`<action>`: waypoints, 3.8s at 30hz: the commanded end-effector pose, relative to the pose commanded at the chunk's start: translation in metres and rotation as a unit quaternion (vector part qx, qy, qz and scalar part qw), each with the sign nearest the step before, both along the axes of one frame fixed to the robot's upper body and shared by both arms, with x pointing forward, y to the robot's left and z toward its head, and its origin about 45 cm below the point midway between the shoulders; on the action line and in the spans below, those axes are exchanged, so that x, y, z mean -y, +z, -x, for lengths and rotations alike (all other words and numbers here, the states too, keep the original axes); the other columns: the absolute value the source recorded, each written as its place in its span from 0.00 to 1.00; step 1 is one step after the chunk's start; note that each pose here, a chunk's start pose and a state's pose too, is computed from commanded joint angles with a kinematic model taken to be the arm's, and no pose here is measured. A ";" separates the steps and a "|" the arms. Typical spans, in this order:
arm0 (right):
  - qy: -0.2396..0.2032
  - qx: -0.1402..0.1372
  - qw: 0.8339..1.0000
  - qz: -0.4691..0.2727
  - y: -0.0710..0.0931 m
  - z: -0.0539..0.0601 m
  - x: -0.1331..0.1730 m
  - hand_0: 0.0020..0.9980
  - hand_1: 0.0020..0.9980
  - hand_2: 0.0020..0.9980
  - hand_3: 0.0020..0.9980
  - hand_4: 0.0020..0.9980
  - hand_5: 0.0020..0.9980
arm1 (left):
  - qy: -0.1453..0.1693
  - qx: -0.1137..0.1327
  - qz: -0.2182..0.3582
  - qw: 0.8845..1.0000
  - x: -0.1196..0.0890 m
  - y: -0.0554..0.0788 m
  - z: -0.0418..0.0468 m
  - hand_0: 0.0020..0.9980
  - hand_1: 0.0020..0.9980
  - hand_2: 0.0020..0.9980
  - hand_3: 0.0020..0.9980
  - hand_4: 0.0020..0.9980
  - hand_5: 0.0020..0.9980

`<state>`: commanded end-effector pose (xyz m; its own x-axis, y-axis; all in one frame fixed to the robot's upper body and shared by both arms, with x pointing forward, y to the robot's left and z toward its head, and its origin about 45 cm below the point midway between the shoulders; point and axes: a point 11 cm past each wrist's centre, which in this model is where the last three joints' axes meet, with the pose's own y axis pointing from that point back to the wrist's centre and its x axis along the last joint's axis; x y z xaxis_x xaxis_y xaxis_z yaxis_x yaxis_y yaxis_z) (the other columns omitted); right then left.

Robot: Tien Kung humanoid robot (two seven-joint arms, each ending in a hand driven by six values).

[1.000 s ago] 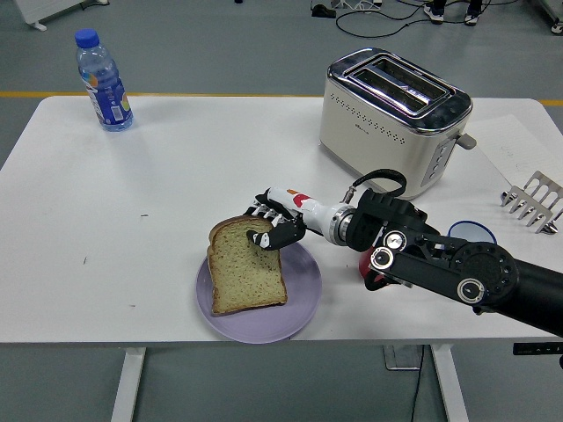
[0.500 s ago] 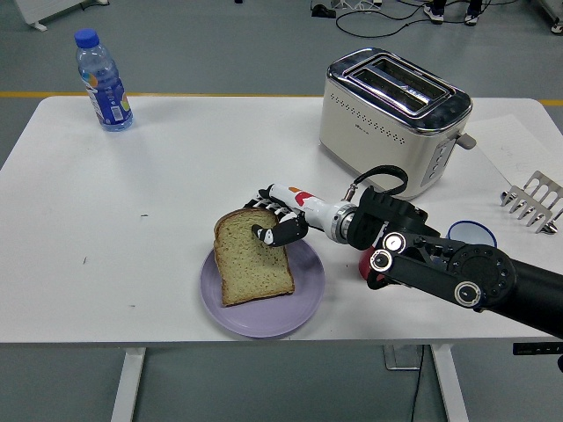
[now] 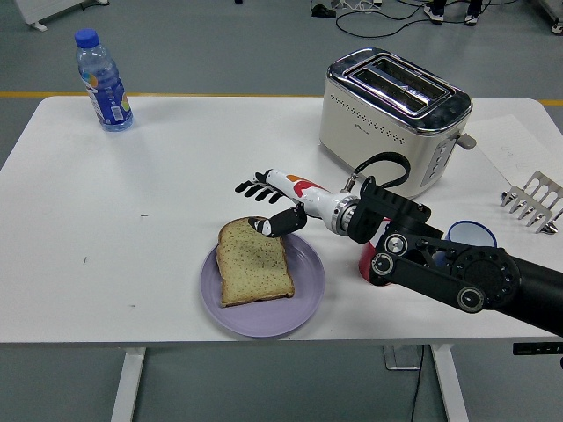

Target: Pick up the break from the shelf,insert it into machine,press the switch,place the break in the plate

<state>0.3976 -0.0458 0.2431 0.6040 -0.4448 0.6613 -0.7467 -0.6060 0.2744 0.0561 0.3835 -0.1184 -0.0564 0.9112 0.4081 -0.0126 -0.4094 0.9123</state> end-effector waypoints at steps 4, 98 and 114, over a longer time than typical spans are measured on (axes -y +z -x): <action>0.008 0.017 1.000 -0.019 0.012 0.004 -0.004 0.76 0.76 0.80 0.82 0.67 0.08 | 0.000 0.000 0.000 1.000 0.000 0.000 -0.0001 0.62 0.45 0.43 0.51 0.27 0.80; -0.423 -0.027 0.651 -0.630 0.039 0.043 0.394 0.68 0.65 0.66 0.60 0.43 0.25 | 0.000 0.004 0.013 1.000 0.005 -0.002 -0.0012 0.63 0.46 0.45 0.51 0.27 0.81; -0.425 -0.029 0.634 -0.645 0.036 0.044 0.394 0.66 0.64 0.65 0.59 0.43 0.28 | -0.001 0.003 0.014 1.000 0.006 -0.002 -0.0011 0.63 0.46 0.45 0.51 0.27 0.81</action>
<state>0.3539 -0.4394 0.2794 -0.2094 -0.7742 -0.5973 -0.9656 0.2601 0.0013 0.0572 0.3779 -0.1201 -0.0573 0.9221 0.3828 -0.0194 -0.3843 0.9230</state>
